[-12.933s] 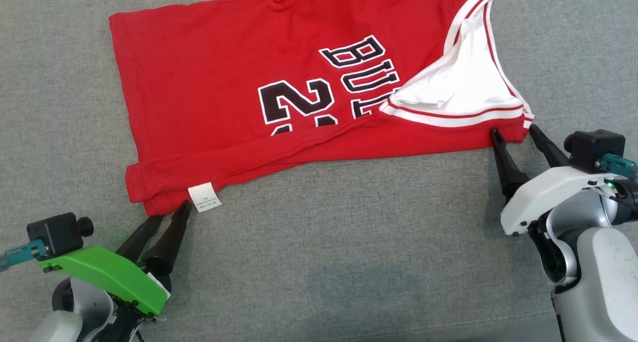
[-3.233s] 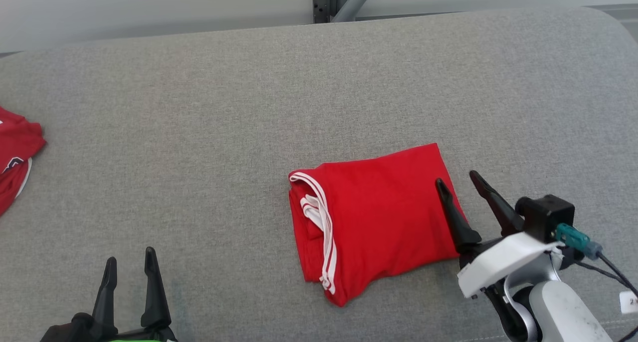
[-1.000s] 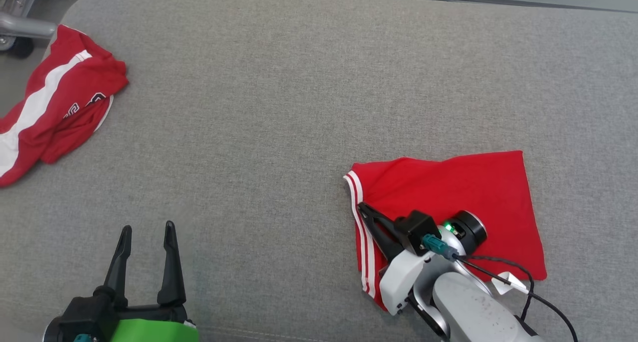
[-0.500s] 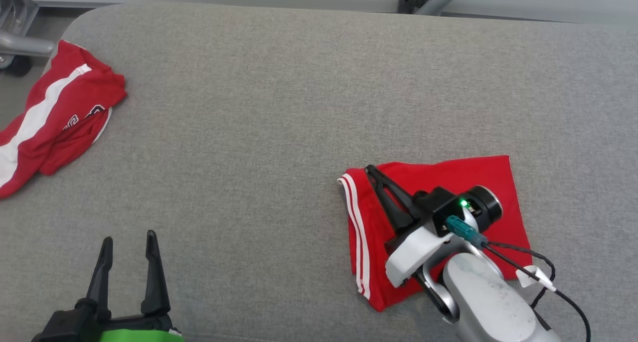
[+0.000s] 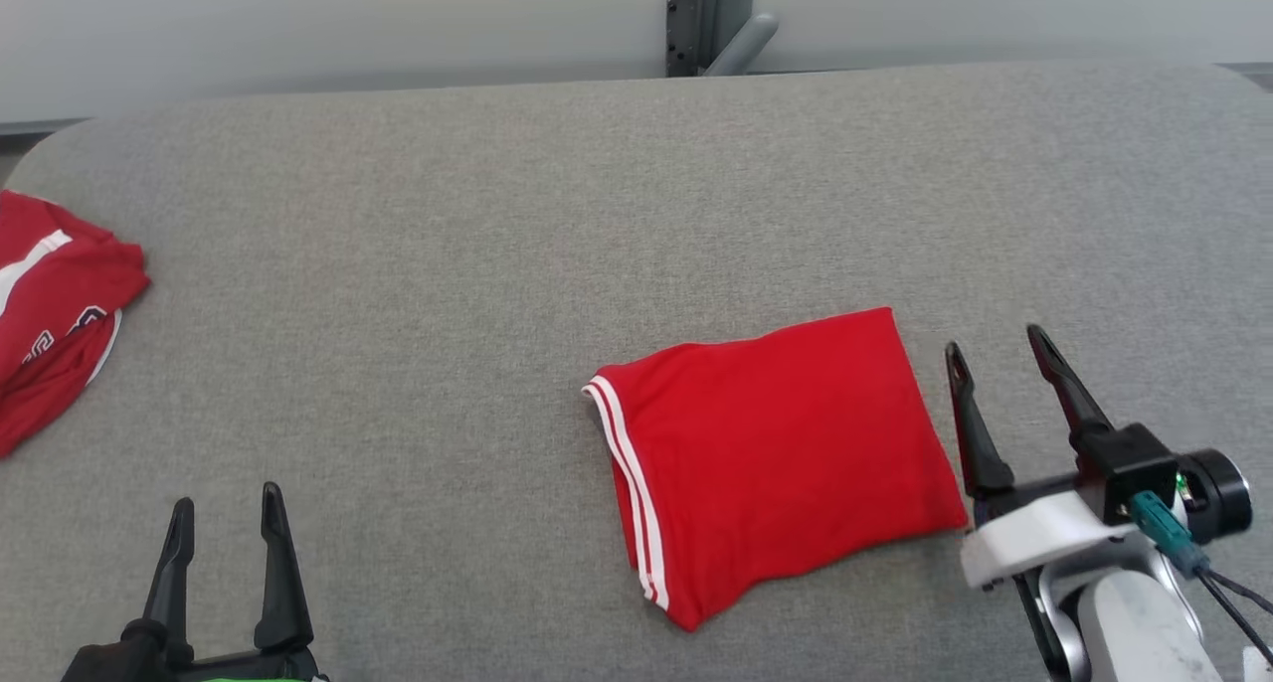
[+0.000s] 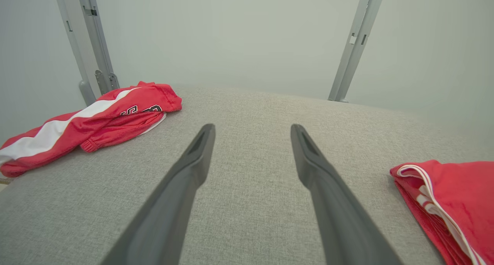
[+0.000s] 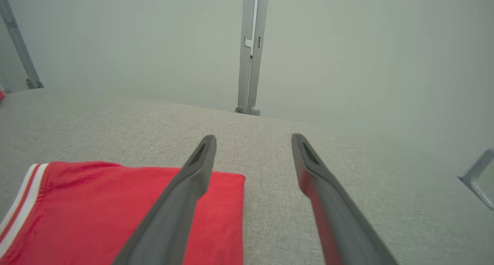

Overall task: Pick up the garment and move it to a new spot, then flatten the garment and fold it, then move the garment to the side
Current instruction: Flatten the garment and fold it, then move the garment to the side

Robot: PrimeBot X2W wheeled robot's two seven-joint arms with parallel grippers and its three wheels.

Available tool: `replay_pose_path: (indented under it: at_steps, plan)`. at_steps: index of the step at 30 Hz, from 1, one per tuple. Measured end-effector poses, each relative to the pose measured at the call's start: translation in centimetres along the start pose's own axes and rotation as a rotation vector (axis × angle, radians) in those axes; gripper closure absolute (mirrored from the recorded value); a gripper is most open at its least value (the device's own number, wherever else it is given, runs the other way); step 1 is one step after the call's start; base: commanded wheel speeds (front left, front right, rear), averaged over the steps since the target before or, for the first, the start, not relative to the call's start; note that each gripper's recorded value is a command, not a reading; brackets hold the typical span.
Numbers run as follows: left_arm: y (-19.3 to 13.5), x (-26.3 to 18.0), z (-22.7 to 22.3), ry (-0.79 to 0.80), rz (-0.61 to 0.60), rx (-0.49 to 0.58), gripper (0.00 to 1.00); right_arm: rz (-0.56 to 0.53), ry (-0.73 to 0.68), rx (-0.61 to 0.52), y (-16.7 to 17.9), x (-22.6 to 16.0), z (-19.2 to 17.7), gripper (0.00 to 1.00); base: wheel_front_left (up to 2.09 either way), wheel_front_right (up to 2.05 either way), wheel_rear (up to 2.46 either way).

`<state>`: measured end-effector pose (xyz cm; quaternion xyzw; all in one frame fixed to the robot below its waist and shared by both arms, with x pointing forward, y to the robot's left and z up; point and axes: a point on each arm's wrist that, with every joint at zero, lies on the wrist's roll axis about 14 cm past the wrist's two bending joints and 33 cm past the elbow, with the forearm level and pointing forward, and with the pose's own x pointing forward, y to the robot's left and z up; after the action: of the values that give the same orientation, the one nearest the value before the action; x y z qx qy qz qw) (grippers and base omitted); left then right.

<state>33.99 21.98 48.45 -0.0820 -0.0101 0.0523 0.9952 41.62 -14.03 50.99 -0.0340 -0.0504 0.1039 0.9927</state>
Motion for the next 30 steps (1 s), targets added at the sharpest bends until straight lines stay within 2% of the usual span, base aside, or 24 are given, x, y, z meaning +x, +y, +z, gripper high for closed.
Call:
replay_pose_path:
  at_steps: [8, 13, 26, 30]
  plan:
    - [-1.3, -0.3, 0.3, -0.010, -0.050, 0.005, 0.00, -0.135, 0.084, 0.003, -3.4, -4.9, -2.0, 0.00, 0.00, 0.00, 0.00]
    - [-2.0, -0.8, 0.0, -0.001, -0.086, 0.020, 0.00, -0.177, 0.095, -0.004, -4.3, -6.8, -2.1, 0.00, 0.00, 0.00, 0.00]
    - [-1.1, -1.3, -0.5, 0.019, -0.068, 0.031, 0.00, -0.137, 0.101, 0.001, -3.2, -5.8, -2.4, 0.00, 0.00, 0.00, 0.00]
    - [-0.6, -1.5, -0.6, 0.023, -0.052, 0.033, 0.00, -0.130, 0.105, 0.056, -2.7, -5.3, -2.9, 0.00, 0.00, 0.00, 0.00]
